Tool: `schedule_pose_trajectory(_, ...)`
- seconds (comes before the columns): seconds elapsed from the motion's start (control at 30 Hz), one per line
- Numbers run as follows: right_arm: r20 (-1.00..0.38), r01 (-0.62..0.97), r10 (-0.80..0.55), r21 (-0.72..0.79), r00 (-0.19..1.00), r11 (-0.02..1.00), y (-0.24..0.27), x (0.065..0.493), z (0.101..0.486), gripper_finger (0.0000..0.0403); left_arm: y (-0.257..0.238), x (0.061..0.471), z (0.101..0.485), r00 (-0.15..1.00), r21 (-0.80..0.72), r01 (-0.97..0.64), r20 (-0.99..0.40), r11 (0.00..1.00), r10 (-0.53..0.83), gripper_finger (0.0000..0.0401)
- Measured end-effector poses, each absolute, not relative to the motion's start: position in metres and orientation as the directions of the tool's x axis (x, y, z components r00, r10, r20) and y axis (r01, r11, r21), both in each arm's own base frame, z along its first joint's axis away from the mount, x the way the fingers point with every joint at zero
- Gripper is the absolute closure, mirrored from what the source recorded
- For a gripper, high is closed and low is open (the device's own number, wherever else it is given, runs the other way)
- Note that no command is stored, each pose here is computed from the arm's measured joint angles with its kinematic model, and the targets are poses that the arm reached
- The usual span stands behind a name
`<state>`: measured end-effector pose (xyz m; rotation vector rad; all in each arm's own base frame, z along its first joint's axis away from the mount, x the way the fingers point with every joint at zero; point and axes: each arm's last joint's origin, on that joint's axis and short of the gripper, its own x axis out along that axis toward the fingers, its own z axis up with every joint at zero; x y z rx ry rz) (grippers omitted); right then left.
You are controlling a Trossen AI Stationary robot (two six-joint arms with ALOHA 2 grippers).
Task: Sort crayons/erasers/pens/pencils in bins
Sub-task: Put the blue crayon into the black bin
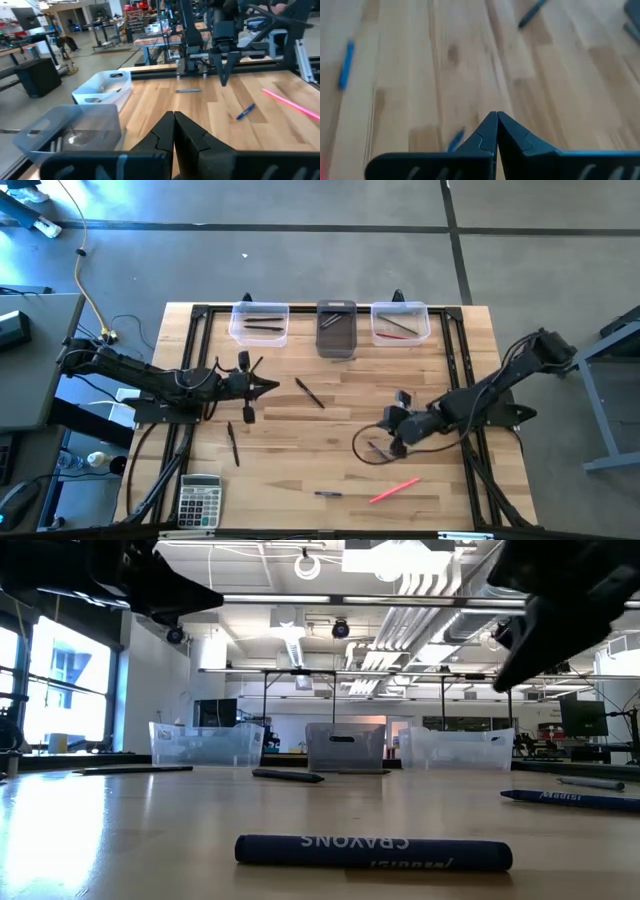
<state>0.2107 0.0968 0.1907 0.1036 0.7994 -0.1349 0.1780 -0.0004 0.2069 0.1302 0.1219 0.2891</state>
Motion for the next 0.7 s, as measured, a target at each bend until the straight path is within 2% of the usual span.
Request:
schedule_pose_trajectory(0.1, -0.758, 0.164, -0.094, 0.017, 0.645, 0.986, 0.109, 0.207, 0.194, 0.0402, -0.002, 0.178, 0.206, 0.953, 0.142, -0.267, -0.105, 0.953, 0.283, 0.04)
schedule_pose_trajectory(0.27, -0.814, 0.234, -0.072, 0.08, 0.576, 0.969, 0.123, 0.204, 0.194, 0.0391, -0.002, 0.178, 0.207, 0.954, 0.118, -0.27, -0.104, 0.956, 0.282, 0.0401)
schedule_pose_trajectory(0.57, -0.864, 0.344, 0.001, 0.201, 0.503, 0.917, 0.151, 0.195, 0.178, 0.0277, -0.002, 0.178, 0.207, 0.954, 0.118, -0.269, -0.103, 0.956, 0.281, 0.04)
schedule_pose_trajectory(0.7, -0.867, 0.353, 0.01, 0.213, 0.498, 0.911, 0.166, 0.197, 0.162, 0.0253, -0.002, 0.178, 0.207, 0.954, 0.115, -0.268, -0.103, 0.956, 0.28, 0.0401)
